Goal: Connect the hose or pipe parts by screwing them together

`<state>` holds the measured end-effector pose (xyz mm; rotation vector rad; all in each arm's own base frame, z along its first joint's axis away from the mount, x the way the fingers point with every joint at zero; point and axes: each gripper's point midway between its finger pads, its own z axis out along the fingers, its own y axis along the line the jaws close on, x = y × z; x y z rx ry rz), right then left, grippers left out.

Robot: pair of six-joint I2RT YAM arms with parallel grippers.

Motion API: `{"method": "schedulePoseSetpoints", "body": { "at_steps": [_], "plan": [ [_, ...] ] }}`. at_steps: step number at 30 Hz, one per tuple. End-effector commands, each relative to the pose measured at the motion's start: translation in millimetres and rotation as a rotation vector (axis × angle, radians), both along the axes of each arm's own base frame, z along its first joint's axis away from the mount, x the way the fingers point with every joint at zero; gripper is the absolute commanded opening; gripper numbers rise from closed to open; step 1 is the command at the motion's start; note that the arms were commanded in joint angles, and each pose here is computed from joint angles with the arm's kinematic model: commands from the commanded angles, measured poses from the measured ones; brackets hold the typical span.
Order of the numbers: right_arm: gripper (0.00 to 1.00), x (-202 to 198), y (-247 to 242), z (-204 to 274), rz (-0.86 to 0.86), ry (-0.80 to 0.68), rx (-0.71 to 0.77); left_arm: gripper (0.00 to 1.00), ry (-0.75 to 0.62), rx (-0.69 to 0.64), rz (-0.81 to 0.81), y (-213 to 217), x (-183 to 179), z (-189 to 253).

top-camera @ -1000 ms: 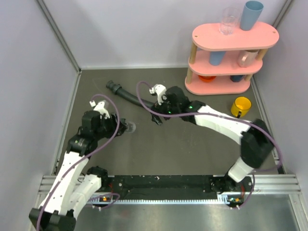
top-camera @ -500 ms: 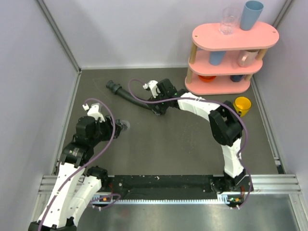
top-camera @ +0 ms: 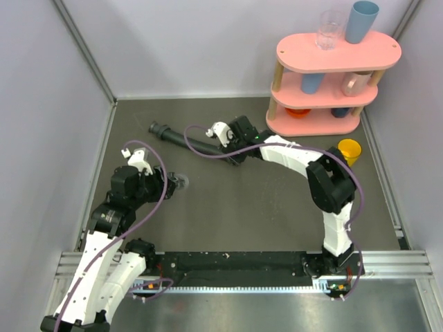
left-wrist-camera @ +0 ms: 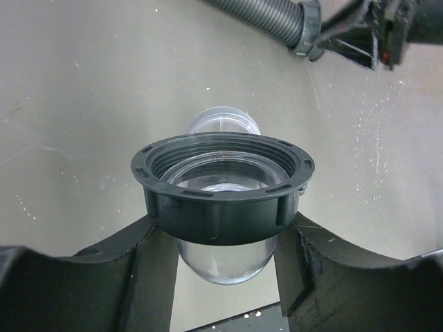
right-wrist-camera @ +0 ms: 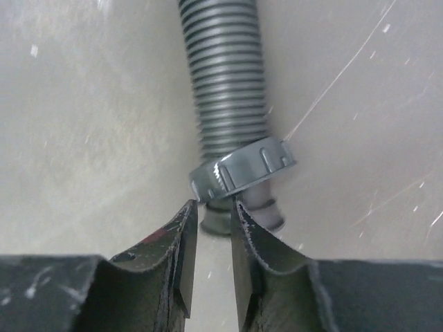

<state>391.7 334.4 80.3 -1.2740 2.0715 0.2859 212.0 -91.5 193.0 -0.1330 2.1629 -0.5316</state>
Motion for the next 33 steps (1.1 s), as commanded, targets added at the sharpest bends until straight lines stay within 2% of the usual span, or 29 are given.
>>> {"method": "schedulePoseSetpoints", "body": {
  "at_steps": [1, 4, 5, 7, 8, 11, 12, 15, 16, 19, 20, 21, 22, 23, 24, 25, 28, 33],
  "plan": [
    [0.24, -46, -31, 23, 0.079, 0.015, -0.019, 0.00, -0.054, -0.001, 0.000, -1, 9, 11],
    [0.25, -79, -61, 15, 0.073, 0.052, -0.054, 0.00, -0.057, 0.007, 0.018, 2, 10, 11],
    [0.25, -85, -70, 30, 0.058, 0.021, -0.042, 0.00, -0.057, 0.005, 0.019, 2, 9, 11],
    [0.25, -105, -99, 19, -0.023, 0.049, -0.088, 0.00, -0.053, 0.008, 0.023, 3, 10, 10],
    [0.26, -110, -107, 32, -0.048, 0.024, -0.072, 0.00, -0.051, 0.010, 0.029, 4, 10, 10],
    [0.40, -117, -116, 47, -0.103, -0.003, -0.026, 0.00, -0.045, 0.035, 0.090, 14, 12, 10],
    [0.55, -116, -108, 55, -0.091, -0.008, 0.020, 0.00, -0.044, 0.041, 0.107, 18, 11, 11],
    [0.73, -87, -82, 82, -0.148, -0.074, 0.147, 0.00, -0.065, 0.058, 0.170, 29, 13, 15],
    [0.76, -76, -72, 90, -0.175, -0.095, 0.195, 0.00, -0.063, 0.062, 0.187, 32, 12, 15],
    [0.81, -46, -55, 87, -0.242, -0.094, 0.211, 0.00, -0.072, 0.068, 0.213, 37, 11, 18],
    [0.81, -36, -54, 80, -0.296, -0.086, 0.195, 0.00, -0.076, 0.070, 0.217, 38, 11, 18],
    [0.81, -15, -52, 100, -0.378, -0.127, 0.209, 0.00, -0.085, 0.067, 0.220, 39, 10, 19],
    [0.81, -6, -45, 76, -0.461, -0.056, 0.198, 0.00, -0.091, 0.066, 0.217, 38, 9, 21],
    [0.78, -5, -46, 68, -0.504, -0.014, 0.168, 0.00, -0.092, 0.063, 0.216, 38, 9, 21],
    [0.77, 6, -36, 80, -0.533, -0.016, 0.207, 0.00, -0.102, 0.061, 0.218, 38, 8, 23],
    [0.75, 9, -29, 63, -0.583, 0.040, 0.216, 0.00, -0.105, 0.060, 0.215, 38, 8, 23],
    [0.68, 17, -15, 60, -0.664, 0.098, 0.277, 0.00, -0.099, 0.061, 0.211, 37, 9, 21],
    [0.52, 19, -5, 34, -0.744, 0.172, 0.287, 0.00, -0.088, 0.061, 0.198, 35, 10, 19]
  ]
}}
